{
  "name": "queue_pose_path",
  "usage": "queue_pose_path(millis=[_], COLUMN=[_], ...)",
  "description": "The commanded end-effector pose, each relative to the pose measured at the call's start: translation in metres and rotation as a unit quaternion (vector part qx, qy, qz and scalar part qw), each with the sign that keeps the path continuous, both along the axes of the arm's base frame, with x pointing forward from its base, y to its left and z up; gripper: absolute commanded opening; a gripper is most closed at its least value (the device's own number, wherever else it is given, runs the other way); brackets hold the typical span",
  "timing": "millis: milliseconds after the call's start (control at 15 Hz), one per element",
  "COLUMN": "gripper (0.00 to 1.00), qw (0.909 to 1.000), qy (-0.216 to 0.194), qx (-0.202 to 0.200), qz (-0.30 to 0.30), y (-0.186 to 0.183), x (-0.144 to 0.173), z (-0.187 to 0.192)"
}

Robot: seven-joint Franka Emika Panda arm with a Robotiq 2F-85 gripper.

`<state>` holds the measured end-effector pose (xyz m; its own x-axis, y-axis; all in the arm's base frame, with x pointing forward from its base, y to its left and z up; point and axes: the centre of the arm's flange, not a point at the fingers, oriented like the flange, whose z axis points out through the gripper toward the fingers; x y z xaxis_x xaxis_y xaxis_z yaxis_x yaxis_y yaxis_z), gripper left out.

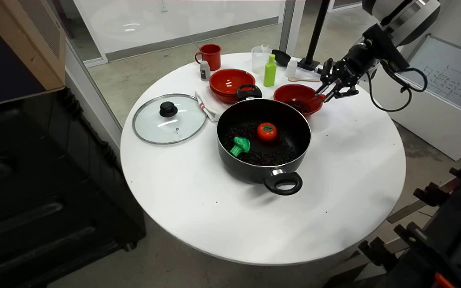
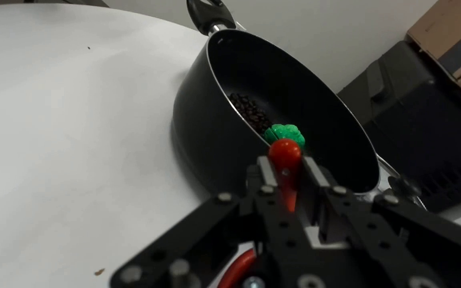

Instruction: Use the spoon to scoop out some of the contents in the red bowl into the black pot

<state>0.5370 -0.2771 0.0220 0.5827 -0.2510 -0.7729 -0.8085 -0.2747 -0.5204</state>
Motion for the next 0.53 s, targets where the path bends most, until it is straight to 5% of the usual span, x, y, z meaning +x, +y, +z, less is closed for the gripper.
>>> queue_pose_path(millis=[0,467], gripper=[0.05,0.05], qw=[0.9993,0.9938], qy=[0.022,0.081], qx=[0.014,-0.035], qz=[-0.027,0.067], y=[-0.015,-0.015], x=[0.005,-0.005], z=[-0.001,0.010])
